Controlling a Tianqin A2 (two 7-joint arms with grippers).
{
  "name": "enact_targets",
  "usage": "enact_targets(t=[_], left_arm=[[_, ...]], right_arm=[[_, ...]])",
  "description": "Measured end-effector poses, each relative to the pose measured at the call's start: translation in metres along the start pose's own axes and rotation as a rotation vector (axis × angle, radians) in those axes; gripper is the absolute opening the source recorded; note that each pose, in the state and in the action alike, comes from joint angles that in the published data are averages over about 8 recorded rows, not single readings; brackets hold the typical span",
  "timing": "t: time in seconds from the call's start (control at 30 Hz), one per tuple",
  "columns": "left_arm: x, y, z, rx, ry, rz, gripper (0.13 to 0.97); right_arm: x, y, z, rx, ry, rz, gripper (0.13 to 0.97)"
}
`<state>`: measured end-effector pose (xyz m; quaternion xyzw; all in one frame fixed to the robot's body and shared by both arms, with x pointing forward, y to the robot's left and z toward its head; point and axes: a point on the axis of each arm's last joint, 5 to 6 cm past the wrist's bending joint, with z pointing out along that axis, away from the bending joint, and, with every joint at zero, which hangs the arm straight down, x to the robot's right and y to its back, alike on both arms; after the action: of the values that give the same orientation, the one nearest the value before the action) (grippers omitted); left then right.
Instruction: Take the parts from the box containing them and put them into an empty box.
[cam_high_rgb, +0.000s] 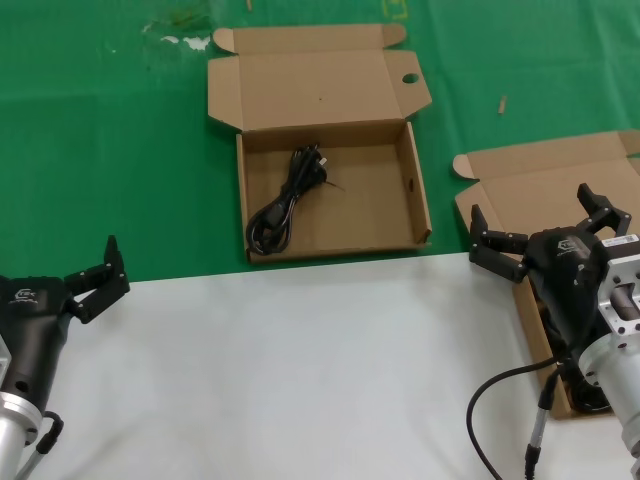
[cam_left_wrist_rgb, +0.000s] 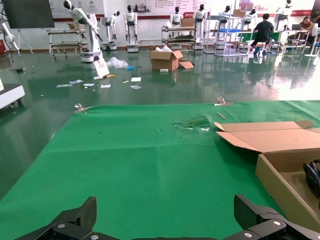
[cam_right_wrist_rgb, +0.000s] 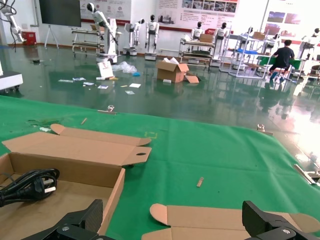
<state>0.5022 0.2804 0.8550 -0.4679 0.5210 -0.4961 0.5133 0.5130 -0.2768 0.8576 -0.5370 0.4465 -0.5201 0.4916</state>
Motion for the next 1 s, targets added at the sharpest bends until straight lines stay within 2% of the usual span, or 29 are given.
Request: enact_targets(t=[1.0], left_arm=[[0.0,0.0,0.0,0.0,0.0,0.0,0.966]], right_arm=[[0.0,0.0,0.0,0.0,0.0,0.0,0.966]])
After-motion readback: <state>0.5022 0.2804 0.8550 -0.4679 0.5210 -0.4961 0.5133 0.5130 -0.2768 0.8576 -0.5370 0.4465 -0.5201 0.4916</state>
